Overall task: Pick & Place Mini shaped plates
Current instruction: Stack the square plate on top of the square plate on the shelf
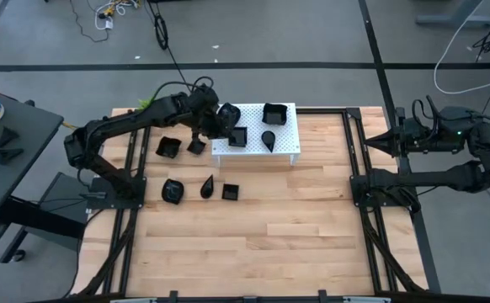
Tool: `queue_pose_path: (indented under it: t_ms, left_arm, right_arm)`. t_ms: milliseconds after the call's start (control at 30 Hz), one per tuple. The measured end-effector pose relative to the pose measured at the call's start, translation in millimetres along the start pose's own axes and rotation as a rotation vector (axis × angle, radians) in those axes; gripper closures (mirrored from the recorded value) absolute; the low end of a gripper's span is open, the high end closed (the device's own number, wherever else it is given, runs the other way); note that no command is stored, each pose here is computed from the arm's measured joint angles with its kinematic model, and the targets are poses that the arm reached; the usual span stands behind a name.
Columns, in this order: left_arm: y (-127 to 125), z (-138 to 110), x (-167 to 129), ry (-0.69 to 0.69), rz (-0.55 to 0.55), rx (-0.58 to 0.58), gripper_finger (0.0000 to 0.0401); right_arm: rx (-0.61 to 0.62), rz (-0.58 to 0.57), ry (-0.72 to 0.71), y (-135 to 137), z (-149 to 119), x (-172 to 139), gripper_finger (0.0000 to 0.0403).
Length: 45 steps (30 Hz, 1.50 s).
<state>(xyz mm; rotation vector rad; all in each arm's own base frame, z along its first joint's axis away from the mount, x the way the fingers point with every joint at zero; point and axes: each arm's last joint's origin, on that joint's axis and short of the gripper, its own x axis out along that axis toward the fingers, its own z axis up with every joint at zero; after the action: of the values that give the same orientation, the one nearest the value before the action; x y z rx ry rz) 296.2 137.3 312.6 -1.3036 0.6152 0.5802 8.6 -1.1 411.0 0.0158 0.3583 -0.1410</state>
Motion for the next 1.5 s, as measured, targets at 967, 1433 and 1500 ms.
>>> queue_pose_path:
  t_ms: [967,1433,1500]
  left_arm:
    - [21.8,-0.6,15.7,0.035,-0.087,-0.036,0.0393]
    - [35.3,21.5,10.3,0.039,-0.11,0.012,0.0392]
    - [37.4,23.1,12.8,0.055,-0.11,0.007,0.0393]
  right_arm:
    - [0.0,0.0,-0.001,0.0,0.0,-0.1,0.0383]
    - [0.0,0.0,0.0,0.0,0.0,0.1,0.0383]
    - [0.0,0.0,0.0,0.0,0.0,0.0,0.0383]
